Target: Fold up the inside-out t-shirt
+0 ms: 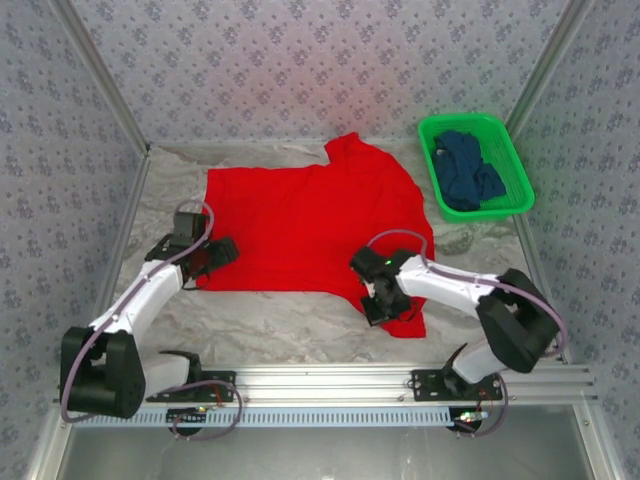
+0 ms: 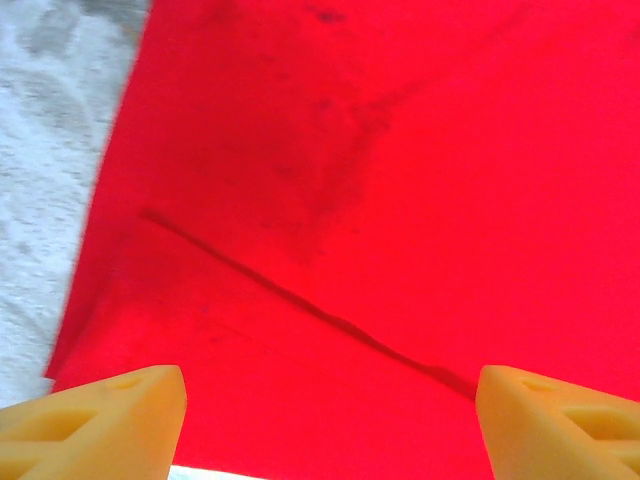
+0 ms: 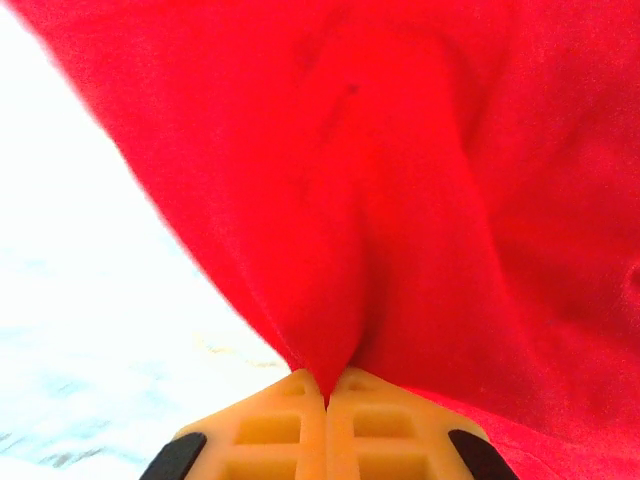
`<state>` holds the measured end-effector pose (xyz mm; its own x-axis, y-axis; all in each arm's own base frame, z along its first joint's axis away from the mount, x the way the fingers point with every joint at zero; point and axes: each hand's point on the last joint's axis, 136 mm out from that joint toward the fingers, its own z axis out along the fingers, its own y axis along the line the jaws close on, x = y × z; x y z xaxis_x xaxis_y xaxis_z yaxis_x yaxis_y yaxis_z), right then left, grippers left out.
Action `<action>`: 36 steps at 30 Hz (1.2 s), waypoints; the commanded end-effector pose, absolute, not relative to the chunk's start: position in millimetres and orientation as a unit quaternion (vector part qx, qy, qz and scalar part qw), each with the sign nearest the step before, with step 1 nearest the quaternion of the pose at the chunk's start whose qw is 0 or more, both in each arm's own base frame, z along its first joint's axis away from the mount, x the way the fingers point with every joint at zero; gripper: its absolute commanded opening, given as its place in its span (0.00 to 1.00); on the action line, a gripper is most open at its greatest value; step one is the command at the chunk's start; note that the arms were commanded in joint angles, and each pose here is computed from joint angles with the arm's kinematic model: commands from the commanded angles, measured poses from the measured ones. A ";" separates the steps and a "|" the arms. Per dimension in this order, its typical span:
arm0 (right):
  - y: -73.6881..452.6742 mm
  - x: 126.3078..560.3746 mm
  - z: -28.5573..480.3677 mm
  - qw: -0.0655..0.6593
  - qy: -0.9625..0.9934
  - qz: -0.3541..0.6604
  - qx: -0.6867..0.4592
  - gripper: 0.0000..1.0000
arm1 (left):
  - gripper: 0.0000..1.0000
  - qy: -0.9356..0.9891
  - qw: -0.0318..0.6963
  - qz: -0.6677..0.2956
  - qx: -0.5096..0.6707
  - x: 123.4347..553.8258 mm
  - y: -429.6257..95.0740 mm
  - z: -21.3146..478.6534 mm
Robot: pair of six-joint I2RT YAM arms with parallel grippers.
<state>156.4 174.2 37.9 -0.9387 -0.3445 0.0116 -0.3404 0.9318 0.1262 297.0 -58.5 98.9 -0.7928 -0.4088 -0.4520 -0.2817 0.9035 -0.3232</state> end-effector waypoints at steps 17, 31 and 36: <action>118.3 193.7 61.0 0.026 -0.995 -0.099 0.011 0.26 | 0.76 0.948 0.255 -0.145 -0.122 290.1 -92.5 105.7; 172.3 165.2 80.5 -0.041 -0.972 -0.030 0.230 0.37 | 0.76 0.949 0.262 -0.136 -0.113 290.7 -91.6 108.1; 198.9 147.9 74.2 -0.042 -0.957 -0.021 0.287 0.37 | 0.76 0.948 0.264 -0.138 -0.110 291.2 -93.1 110.6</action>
<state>147.7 194.8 72.9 -0.8433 -0.5295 -0.0918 -0.5359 0.8415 0.0691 287.8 -91.0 100.4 -0.8395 -0.3050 -0.4496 -0.1617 0.9303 -0.3292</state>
